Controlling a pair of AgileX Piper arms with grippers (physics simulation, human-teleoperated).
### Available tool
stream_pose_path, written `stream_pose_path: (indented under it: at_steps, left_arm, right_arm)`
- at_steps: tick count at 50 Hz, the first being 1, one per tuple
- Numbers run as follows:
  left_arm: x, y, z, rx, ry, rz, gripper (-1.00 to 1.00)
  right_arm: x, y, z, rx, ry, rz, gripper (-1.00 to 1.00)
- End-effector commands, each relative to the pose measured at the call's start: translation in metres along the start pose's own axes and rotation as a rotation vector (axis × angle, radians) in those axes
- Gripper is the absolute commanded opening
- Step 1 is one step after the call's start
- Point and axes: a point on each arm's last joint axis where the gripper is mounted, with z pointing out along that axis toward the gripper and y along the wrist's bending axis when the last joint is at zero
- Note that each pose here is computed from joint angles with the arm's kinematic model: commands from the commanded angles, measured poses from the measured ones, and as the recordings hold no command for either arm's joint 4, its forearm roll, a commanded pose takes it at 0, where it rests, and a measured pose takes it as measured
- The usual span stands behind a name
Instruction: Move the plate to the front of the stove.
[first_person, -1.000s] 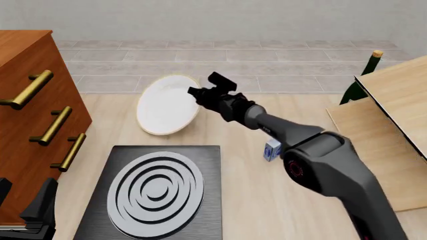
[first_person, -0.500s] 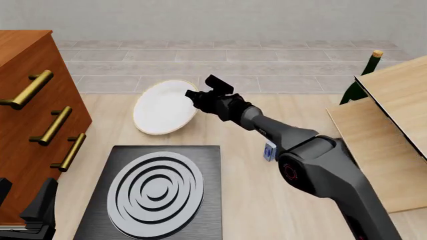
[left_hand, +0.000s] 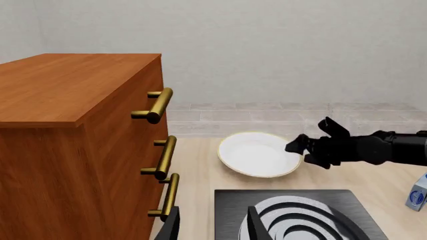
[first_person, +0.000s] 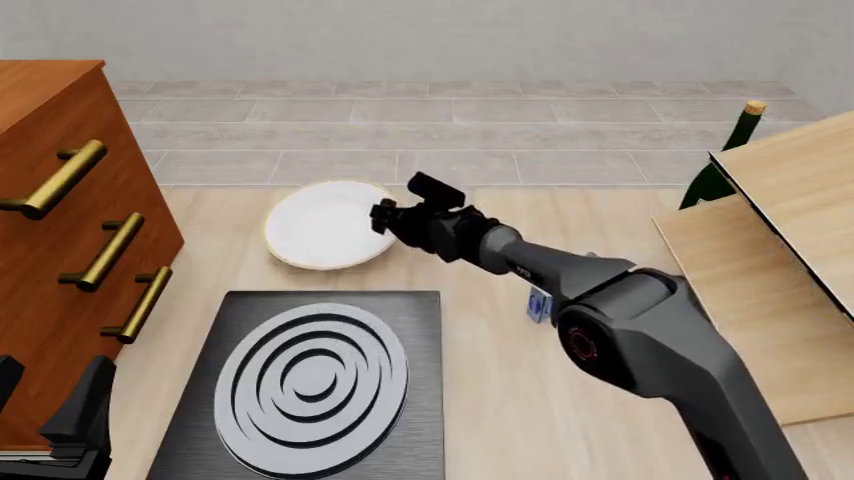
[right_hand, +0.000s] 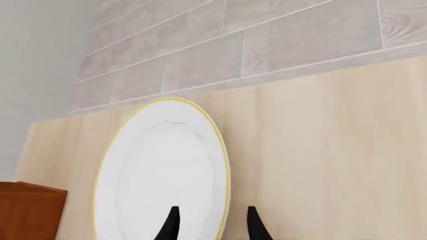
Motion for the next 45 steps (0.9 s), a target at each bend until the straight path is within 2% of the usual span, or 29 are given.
stream_pose_path:
  at_steps: [1,24,38,42,45]
  left_arm:
    - [0.000,0.000,0.000,0.000,0.000,0.000,1.00]
    - [0.000,0.000,0.000,0.000,0.000,0.000,1.00]
    - [0.000,0.000,0.000,0.000,0.000,0.000,1.00]
    - [0.000,0.000,0.000,0.000,0.000,0.000,1.00]
    - [0.000,0.000,0.000,0.000,0.000,0.000,1.00]
  right_arm:
    - [0.002,-0.004,-0.001,0.009,0.001,-0.031,1.00]
    - [-0.015,0.007,-0.029,-0.014,-0.035,-0.066,1.00]
    - [-0.016,0.011,-0.055,-0.038,-0.063,-0.130,1.00]
    - [-0.016,0.009,-0.068,-0.041,-0.074,-0.166,1.00]
    - [-0.012,0.010,-0.076,-0.048,-0.075,-0.164,1.00]
